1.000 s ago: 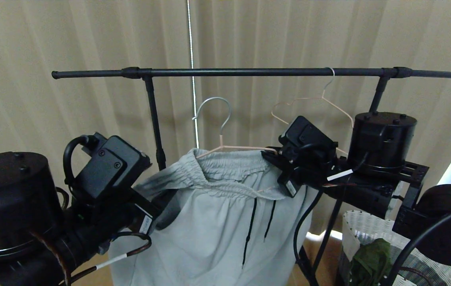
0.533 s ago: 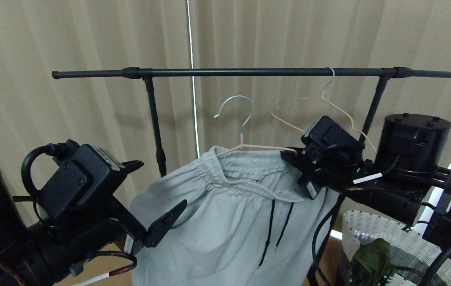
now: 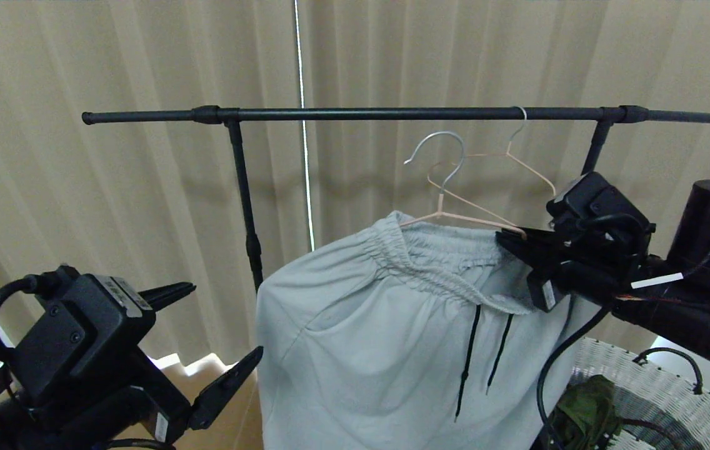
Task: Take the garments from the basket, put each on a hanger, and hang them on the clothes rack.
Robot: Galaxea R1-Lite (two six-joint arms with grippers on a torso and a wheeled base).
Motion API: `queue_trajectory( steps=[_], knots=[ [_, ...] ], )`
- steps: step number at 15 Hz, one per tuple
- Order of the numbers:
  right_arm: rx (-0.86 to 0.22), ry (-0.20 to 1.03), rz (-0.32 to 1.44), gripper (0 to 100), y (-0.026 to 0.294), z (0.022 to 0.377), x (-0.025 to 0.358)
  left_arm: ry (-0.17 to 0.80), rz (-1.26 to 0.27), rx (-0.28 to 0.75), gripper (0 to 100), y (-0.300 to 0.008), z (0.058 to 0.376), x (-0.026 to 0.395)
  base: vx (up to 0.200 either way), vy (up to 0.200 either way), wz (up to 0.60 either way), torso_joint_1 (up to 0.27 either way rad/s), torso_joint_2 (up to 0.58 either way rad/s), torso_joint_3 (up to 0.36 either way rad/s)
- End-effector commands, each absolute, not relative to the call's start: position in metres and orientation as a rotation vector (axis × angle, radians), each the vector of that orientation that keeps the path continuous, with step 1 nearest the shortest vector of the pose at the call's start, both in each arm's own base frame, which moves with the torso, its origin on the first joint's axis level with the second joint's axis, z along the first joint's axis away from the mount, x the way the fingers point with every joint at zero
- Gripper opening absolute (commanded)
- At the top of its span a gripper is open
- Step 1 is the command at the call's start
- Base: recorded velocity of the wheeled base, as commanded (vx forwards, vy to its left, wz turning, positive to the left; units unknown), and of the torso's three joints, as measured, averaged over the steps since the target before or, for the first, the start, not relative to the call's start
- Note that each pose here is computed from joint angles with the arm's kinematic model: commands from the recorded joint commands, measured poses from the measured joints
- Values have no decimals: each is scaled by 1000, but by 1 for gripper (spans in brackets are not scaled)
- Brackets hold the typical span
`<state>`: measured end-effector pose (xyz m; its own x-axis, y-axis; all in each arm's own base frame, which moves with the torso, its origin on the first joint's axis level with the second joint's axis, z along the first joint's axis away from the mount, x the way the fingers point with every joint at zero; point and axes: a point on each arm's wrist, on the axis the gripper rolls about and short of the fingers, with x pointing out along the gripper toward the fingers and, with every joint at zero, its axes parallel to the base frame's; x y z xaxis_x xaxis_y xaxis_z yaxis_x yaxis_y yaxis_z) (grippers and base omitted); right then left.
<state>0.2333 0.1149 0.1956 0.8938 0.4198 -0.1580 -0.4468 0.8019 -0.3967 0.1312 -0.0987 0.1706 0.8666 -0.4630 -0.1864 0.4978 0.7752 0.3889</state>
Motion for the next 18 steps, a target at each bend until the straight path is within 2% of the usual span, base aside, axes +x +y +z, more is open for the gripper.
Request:
queue_trajectory(
  steps=[1,5,14,15,18],
  knots=[
    [-418,34,454,0,111,204,227,116,-522,459,100,-96,161,129,0,0,0,0,0,0],
    [-384,-7,471,0,111,215,216,180,-511,482,100,-101,151,142,0,0,0,0,0,0],
    [-371,-56,528,0,121,225,202,167,-469,452,100,-107,144,160,0,0,0,0,0,0],
    [-372,-53,529,0,121,224,202,165,-469,451,0,-106,144,159,0,0,0,0,0,0],
    [-373,-51,529,0,121,223,202,163,-467,451,0,-106,145,160,0,0,0,0,0,0]
  ],
)
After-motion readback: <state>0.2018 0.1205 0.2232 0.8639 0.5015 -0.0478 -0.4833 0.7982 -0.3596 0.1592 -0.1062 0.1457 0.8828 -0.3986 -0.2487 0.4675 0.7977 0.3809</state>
